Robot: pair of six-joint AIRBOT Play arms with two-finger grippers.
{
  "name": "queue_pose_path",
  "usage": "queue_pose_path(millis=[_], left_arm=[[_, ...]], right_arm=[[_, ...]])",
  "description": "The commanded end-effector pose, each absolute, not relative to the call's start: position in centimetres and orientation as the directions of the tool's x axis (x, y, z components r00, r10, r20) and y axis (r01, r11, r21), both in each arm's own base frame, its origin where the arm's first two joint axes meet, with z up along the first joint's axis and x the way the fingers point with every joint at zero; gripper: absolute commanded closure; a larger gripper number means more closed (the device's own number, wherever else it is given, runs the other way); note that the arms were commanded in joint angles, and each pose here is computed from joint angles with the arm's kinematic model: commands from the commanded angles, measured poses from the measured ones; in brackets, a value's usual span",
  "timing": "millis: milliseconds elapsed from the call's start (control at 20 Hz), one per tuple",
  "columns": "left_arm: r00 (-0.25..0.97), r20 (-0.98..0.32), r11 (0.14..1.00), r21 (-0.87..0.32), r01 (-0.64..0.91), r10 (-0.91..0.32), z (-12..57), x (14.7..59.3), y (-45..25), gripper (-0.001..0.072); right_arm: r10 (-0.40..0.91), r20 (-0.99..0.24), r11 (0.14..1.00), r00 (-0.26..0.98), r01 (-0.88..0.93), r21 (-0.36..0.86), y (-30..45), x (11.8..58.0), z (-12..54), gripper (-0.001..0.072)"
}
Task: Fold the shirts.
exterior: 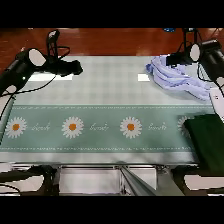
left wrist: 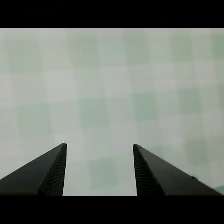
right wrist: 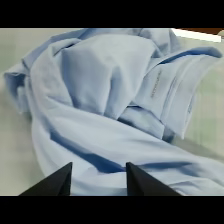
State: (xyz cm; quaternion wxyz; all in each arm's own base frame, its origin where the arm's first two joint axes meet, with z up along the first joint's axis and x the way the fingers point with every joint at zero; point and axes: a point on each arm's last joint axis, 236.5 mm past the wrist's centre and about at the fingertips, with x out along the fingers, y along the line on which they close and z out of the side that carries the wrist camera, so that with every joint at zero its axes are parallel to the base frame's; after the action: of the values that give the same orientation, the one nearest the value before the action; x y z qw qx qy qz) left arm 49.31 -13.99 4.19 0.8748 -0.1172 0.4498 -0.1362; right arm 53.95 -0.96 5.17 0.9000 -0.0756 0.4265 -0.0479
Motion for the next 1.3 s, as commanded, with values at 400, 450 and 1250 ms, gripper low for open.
queue_pose_path(millis=[400,450,1250], left_arm=[[0.516,-0.818,0.945,-0.324,-0.052,-0.253,3.0,48.6,-4.6,0.0199],[0.507,-0.825,0.944,-0.323,-0.059,-0.251,3.3,48.1,-4.0,0.0199],[0.778,-0.61,0.964,-0.266,-0.021,-0.151,18.4,31.7,0.3,0.0199]], right_arm=[[-0.055,-0.93,0.998,0.362,0.047,-0.04,-2.9,55.3,-11.1,0.0299],[-0.052,-0.935,0.998,0.351,0.044,-0.039,-2.7,55.2,-11.3,0.0301],[0.309,-0.375,0.951,0.874,-0.276,0.139,7.8,54.7,31.1,0.0695]])
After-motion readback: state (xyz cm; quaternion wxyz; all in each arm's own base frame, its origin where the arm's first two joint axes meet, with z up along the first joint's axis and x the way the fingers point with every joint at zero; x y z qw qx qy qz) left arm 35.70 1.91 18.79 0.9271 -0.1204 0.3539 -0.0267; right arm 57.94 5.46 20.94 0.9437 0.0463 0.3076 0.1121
